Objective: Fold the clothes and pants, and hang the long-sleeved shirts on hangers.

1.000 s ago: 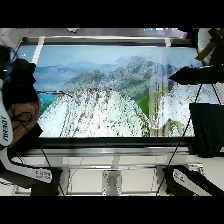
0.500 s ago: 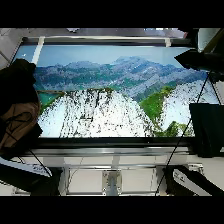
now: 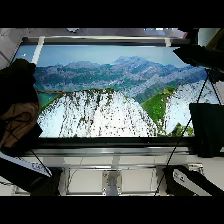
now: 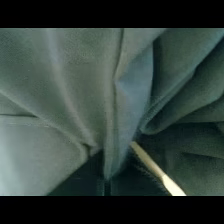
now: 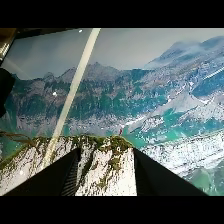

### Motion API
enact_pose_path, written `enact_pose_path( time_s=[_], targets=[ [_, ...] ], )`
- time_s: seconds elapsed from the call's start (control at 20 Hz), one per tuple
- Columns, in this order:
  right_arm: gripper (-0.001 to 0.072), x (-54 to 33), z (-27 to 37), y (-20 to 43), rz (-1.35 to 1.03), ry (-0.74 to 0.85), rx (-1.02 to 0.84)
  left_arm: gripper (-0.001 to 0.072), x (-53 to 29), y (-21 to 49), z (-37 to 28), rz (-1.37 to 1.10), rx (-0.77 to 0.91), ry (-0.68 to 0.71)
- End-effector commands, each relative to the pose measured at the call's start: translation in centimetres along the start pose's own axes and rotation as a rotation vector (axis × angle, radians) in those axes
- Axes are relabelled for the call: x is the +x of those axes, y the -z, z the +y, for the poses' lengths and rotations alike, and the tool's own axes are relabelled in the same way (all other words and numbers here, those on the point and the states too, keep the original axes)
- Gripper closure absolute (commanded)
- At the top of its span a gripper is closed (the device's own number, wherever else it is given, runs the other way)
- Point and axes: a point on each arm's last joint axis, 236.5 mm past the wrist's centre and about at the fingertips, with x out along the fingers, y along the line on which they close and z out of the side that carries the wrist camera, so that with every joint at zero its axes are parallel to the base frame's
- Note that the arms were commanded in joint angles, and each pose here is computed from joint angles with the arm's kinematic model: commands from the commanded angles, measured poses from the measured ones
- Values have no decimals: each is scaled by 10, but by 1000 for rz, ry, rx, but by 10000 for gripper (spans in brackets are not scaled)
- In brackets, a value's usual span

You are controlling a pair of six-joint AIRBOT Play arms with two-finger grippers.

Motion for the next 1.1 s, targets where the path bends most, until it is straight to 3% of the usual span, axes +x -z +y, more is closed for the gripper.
enact_pose_path(
  time_s=[0.0,0.1,0.2,0.4,0.5,0.6,0.85,1.05],
  targets=[
    [321,-3,8,6,28,-26,25,703,-26,11,8,21,25,-30],
    [321,-11,18,13,78,-37,-11,702,-73,8,-5,-59,21,21],
    [321,-30,29,23,169,-23,-91,703,-142,2,-43,-206,31,169],
    [322,-86,23,39,347,143,-253,702,-336,31,-162,-580,188,687],
    [322,-111,11,34,369,261,-295,702,-428,81,-226,-678,333,970],
    [322,-125,1,22,343,347,-320,702,-484,142,-287,-695,539,1138],
    [322,-126,-18,19,356,416,-320,702,-521,303,-452,-595,1013,1263],
    [322,-124,-40,19,387,478,-306,700,-523,403,-589,-707,1162,1363]
  ],
)
